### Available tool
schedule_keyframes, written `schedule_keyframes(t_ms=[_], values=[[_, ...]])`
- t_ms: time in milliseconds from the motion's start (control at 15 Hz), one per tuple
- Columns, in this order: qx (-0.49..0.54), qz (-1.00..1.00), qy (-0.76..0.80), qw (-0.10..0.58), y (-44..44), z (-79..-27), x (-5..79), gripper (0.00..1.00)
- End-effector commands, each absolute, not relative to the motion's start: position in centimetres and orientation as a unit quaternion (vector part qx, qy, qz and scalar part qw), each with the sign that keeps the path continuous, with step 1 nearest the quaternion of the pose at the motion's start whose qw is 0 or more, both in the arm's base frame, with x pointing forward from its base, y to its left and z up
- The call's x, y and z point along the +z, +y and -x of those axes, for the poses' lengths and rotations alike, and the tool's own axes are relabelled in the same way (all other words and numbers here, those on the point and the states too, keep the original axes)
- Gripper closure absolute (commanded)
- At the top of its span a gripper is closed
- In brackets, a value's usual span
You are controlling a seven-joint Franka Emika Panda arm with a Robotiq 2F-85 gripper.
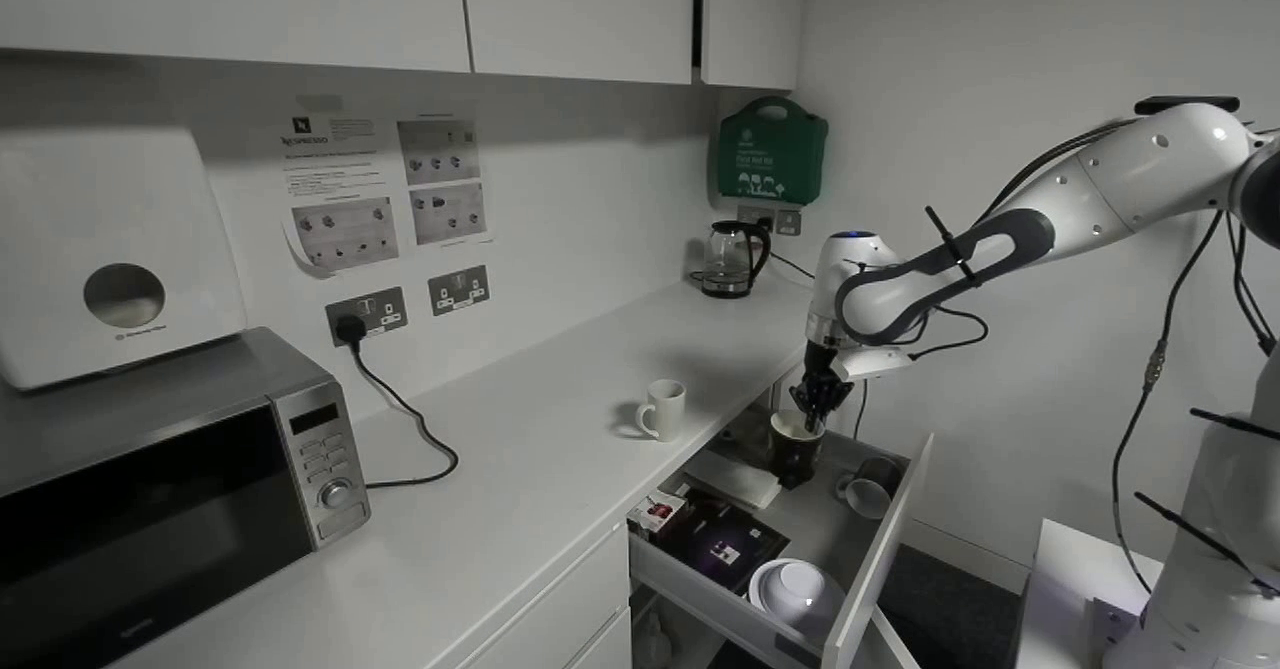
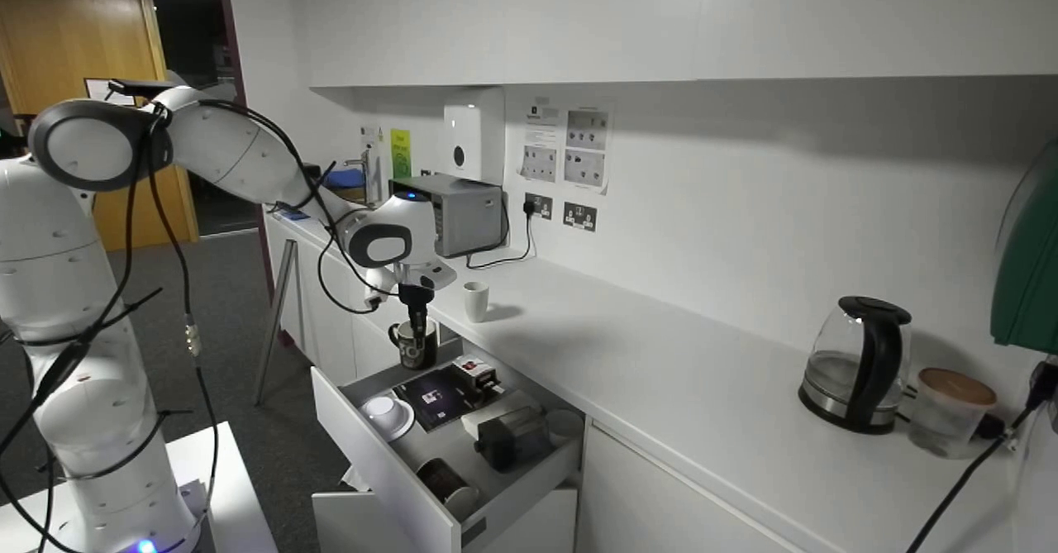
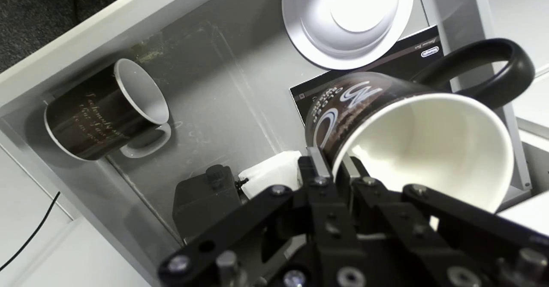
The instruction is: Remove the white and mug and the black mugs from the drawer, push the drawer closed, close the open bottom cabinet
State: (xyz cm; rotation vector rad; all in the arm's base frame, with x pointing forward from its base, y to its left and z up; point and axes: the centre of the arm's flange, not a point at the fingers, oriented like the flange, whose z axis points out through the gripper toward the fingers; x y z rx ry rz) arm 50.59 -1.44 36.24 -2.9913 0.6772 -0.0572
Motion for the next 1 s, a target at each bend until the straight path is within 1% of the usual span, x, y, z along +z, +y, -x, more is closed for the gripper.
schedule_keyframes(t_ms=[0,533,933], values=[[-0.021,0.979,0.202,0.027,-1.8,-51.8,40.7,0.98],[-0.019,0.984,0.177,-0.009,-1.0,-56.9,45.7,0.98],[-0.021,0.988,0.152,-0.008,0.2,-62.6,46.6,0.98]])
